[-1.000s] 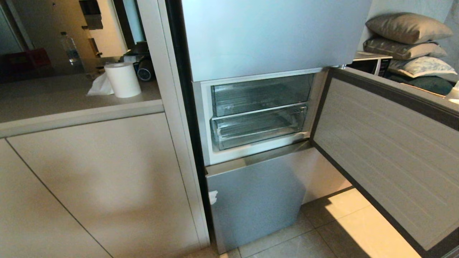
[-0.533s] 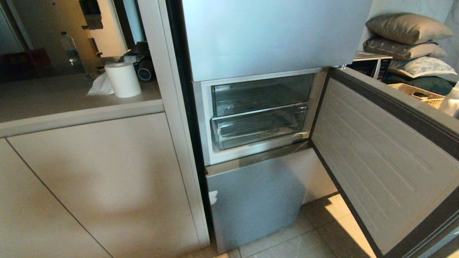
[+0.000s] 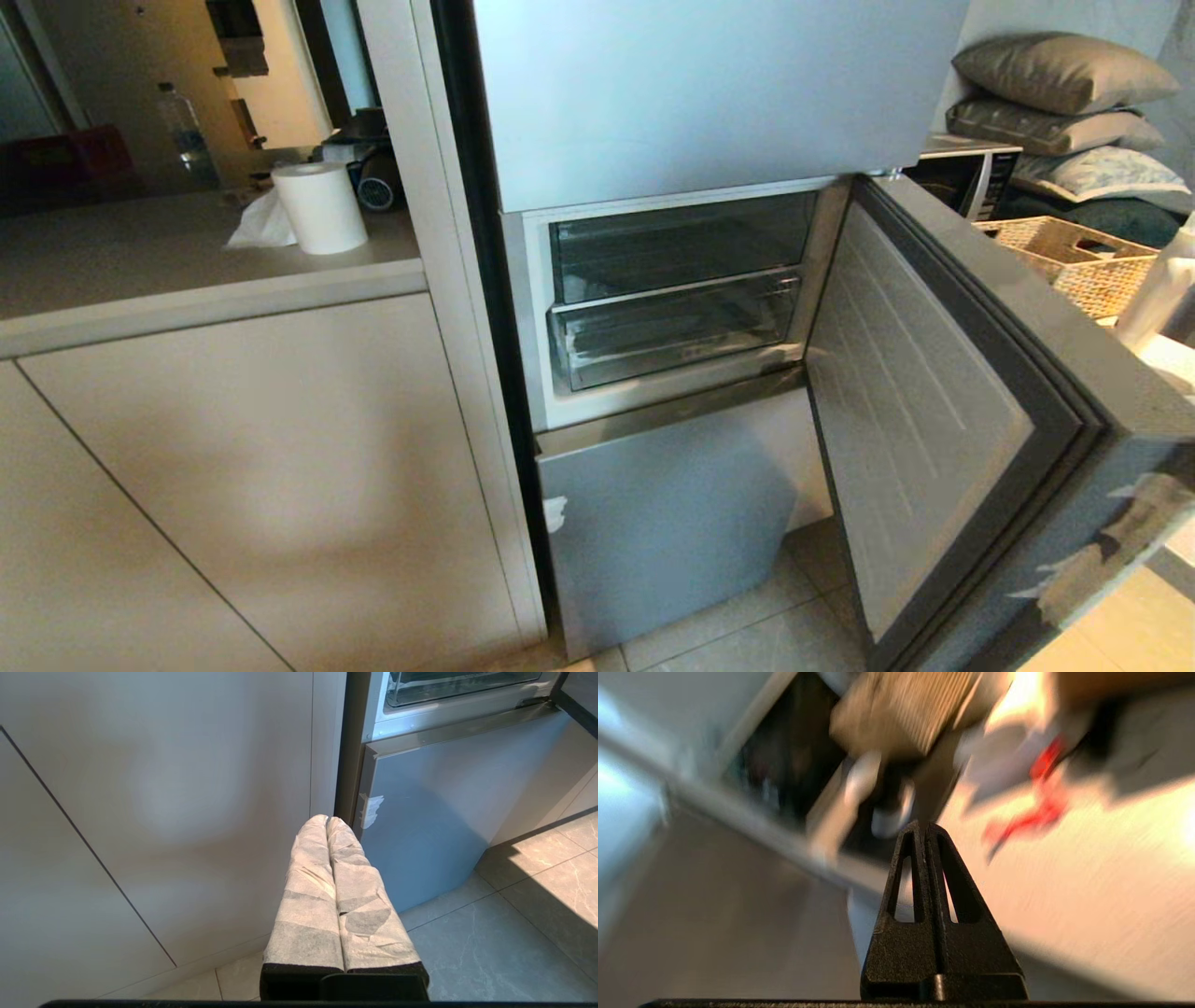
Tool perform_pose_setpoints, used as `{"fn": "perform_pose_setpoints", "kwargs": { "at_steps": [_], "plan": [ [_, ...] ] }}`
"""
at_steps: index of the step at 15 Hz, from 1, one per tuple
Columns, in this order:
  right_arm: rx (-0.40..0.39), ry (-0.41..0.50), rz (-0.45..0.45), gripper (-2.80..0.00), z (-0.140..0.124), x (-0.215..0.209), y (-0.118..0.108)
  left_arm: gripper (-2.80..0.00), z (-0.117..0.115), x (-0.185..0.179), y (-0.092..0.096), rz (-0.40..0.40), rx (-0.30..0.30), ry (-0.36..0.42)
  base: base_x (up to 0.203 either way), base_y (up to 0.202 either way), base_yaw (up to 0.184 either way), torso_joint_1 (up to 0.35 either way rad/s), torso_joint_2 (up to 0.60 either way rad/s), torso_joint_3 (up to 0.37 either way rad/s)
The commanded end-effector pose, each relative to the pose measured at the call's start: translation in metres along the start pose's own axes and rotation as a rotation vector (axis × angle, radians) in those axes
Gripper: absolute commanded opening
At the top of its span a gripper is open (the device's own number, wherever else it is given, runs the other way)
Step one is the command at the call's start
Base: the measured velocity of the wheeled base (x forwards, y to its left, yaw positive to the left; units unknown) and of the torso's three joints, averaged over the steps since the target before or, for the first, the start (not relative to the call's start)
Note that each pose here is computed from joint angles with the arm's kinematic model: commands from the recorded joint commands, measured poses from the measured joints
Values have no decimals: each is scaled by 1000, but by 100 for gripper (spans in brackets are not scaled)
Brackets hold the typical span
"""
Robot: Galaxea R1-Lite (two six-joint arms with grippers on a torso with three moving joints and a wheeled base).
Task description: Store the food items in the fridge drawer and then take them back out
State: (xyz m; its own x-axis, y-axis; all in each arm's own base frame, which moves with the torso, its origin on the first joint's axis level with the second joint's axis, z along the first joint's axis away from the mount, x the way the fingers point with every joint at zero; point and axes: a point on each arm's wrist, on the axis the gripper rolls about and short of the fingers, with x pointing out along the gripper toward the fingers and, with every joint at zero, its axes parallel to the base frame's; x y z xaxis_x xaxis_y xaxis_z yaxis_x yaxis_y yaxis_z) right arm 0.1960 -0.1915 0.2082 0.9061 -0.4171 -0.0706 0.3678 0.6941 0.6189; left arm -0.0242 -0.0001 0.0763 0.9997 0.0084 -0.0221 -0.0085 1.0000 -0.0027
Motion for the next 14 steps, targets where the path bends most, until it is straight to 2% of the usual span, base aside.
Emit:
{"fn": "perform_pose_setpoints", "kwargs": {
  "at_steps": [1,4,6,9,12,14],
  "plan": [
    [-54,153,113,-280,-55,-2,44,-280,0,0,0,1,0,1,0,0,0,0,0,0],
    [-122,296,271,-280,-112,-25,102,-280,0,0,0,1,0,-1,0,0,0,0,0,0],
    [-162,355,356,-280,-143,-45,137,-280,0,0,0,1,0,0,0,0,0,0,0,0],
    [-204,411,452,-280,-179,-72,179,-280,0,0,0,1,0,0,0,0,0,0,0,0],
    [-247,473,506,-280,-229,-73,225,-280,0,0,0,1,0,0,0,0,0,0,0,0],
    [-242,484,561,-280,-256,-68,257,-280,0,0,0,1,0,1,0,0,0,0,0,0]
  ]
}}
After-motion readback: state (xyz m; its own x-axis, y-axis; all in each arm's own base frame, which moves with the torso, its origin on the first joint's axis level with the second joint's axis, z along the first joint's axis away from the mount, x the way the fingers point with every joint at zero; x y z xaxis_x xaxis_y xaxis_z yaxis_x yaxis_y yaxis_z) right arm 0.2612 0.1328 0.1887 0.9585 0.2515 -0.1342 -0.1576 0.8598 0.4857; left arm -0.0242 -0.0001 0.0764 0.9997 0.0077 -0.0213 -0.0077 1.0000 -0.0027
